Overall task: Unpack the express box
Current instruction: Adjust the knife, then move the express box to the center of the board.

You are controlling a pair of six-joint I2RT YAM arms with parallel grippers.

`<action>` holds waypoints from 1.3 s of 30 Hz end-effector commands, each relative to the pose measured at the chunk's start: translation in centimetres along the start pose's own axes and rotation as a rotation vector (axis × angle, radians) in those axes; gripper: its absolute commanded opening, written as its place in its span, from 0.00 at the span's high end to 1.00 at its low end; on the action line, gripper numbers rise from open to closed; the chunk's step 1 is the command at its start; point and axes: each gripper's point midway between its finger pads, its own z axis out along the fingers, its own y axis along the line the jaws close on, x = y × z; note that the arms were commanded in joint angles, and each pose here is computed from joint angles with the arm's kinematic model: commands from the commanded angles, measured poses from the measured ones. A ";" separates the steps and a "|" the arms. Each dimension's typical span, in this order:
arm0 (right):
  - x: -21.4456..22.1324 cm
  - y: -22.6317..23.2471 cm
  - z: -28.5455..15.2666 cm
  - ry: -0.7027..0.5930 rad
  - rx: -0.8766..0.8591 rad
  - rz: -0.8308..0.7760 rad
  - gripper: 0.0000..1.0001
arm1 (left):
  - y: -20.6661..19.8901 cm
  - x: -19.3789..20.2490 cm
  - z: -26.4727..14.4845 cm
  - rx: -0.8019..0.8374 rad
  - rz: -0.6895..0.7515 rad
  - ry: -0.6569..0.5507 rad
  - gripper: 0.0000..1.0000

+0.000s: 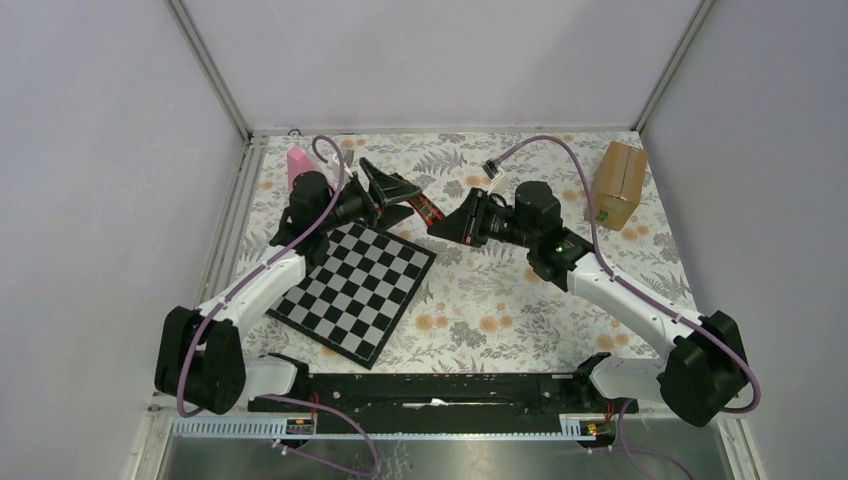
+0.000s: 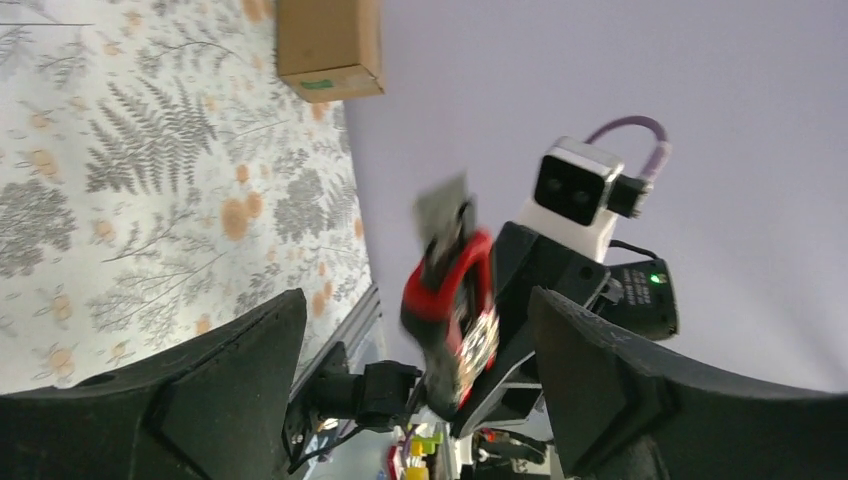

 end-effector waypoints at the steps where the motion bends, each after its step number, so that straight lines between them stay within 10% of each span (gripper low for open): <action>1: 0.8 3.5 -1.3 0.060 -0.158 0.063 1.00 | -5.2 0.2 -0.7 0.274 0.089 0.032 0.18; 13: -0.1 2.8 -1.4 0.012 -0.127 0.112 1.00 | -4.5 1.4 -1.1 0.256 0.063 0.084 0.61; 18: -0.4 2.2 -1.4 -0.001 -0.074 0.106 0.87 | -3.7 1.2 -0.6 0.220 0.034 0.096 0.99; 21: -1.0 0.4 -2.0 -0.041 0.054 0.049 0.33 | -3.1 1.0 -0.4 0.182 0.021 0.102 1.00; 25: -4.5 -4.3 -5.0 -0.162 0.400 -0.096 0.02 | -1.1 -0.4 -0.4 0.023 0.044 0.065 1.00; 31: -15.7 -12.1 -13.9 -0.488 0.979 -0.261 0.00 | 1.6 -1.5 -1.7 -0.185 0.135 0.054 1.00; 39: -27.3 -21.5 -24.3 -0.785 1.329 -0.225 0.00 | 1.9 -0.7 -3.3 -0.238 0.233 0.084 1.00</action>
